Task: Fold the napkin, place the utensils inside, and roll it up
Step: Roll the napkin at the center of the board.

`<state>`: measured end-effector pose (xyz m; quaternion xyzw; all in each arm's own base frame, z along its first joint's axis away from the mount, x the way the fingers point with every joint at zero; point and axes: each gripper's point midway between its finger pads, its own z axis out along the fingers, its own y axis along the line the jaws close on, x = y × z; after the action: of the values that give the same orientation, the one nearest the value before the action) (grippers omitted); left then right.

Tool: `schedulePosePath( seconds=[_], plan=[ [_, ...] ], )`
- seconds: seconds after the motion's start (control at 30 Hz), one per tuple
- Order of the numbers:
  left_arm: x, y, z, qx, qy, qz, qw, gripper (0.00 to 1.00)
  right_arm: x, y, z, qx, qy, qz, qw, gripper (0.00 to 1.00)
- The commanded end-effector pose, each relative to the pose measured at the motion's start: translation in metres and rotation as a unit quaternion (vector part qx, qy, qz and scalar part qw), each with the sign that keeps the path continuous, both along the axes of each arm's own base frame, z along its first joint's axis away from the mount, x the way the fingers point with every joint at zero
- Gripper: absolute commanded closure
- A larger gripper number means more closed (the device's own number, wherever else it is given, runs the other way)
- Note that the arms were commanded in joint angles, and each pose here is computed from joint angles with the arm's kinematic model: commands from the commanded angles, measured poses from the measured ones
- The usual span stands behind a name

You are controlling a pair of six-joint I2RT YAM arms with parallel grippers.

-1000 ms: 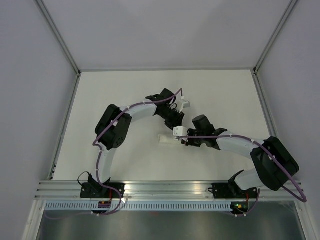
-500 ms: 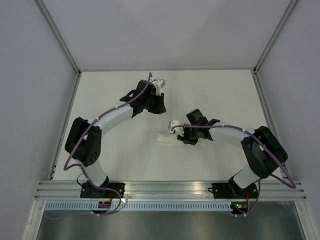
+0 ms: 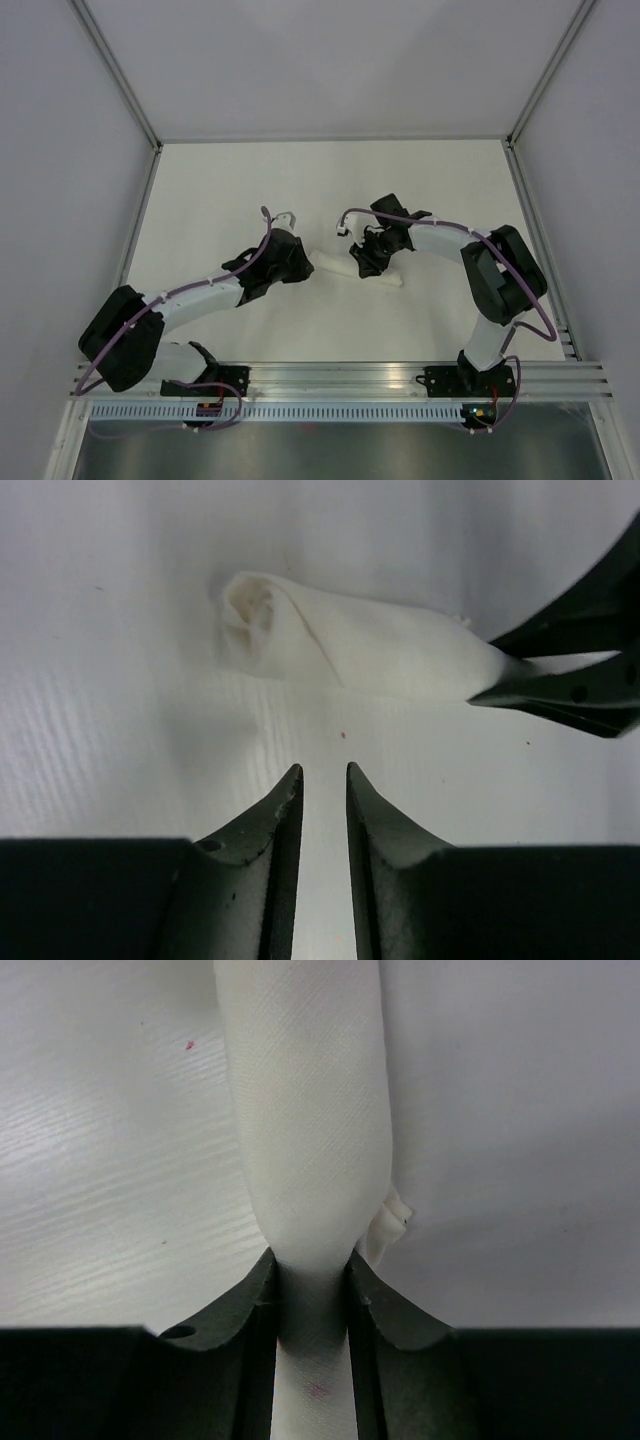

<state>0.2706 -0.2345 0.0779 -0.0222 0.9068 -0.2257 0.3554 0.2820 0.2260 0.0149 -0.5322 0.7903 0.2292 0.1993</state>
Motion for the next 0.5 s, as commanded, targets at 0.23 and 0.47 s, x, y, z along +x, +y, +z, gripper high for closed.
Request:
schedulePosePath(
  seconds=[0.23,0.47],
  plan=[
    [0.007,-0.064,-0.002,-0.104,-0.038,0.063,0.992,0.60,-0.035,-0.021,-0.052,-0.071,0.151,-0.065,0.984,0.85],
    [0.014,-0.069,-0.012,-0.114,-0.041,0.110,0.987,0.55,-0.031,-0.019,-0.053,-0.069,0.162,-0.083,0.981,0.85]
  ],
)
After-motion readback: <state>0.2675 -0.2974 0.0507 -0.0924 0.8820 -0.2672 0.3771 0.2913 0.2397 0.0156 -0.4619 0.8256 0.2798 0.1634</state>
